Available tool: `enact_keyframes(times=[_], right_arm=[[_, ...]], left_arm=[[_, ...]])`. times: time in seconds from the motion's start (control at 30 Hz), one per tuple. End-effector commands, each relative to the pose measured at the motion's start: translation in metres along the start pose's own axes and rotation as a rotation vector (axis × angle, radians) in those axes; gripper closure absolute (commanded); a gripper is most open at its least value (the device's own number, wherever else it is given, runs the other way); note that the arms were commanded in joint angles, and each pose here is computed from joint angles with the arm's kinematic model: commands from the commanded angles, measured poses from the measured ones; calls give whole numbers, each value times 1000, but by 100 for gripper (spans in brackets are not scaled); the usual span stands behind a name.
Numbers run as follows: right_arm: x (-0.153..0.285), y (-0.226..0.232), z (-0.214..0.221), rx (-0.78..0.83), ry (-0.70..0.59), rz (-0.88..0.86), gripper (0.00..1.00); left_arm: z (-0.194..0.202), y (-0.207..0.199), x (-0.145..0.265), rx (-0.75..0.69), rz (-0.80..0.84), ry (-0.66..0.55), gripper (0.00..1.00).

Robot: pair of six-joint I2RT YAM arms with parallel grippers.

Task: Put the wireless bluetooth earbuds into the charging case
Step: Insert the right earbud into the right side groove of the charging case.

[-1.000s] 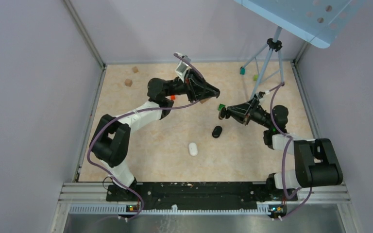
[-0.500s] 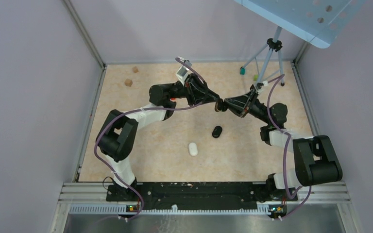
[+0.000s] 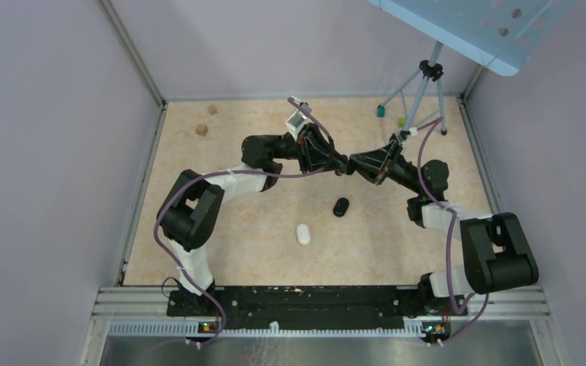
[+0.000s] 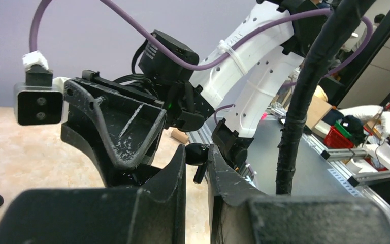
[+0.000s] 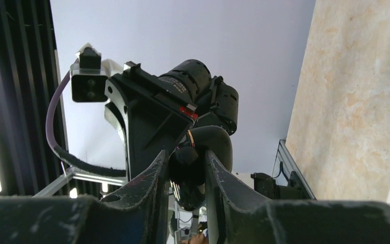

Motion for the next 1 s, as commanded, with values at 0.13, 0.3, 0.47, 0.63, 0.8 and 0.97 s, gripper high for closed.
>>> enact_keyframes(times=[0.13,0.3,0.47,0.63,0.8,0.97], right_arm=[[-6,19,9,47,7,-4,100],[-4,19,11,22,-9,15,100],[-2,19,13,18,-15,26,100],[-1,20,14,20,-20,17,100],[-1,24,16,40,-20,9,100],[-1,25,17,44,-20,7,100]], left_arm=[[-9,-9,-5,-192,73,-17,100],[-6,-7,-5,-203,80,2,100],[-3,-5,-5,-213,72,13,100],[1,-2,-6,-227,54,39,100],[5,0,-8,-233,36,47,100],[7,3,-8,-243,17,62,100]])
Point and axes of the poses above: each gripper's point midway between its finger pads, its own x axis back along the fingers, its own y axis along the line the jaws close on, z = x × y, the point moved 6 cm from there along x, back along the fingers, and after that the axes turned 15 degrees about -x, right-handed, at the moved point
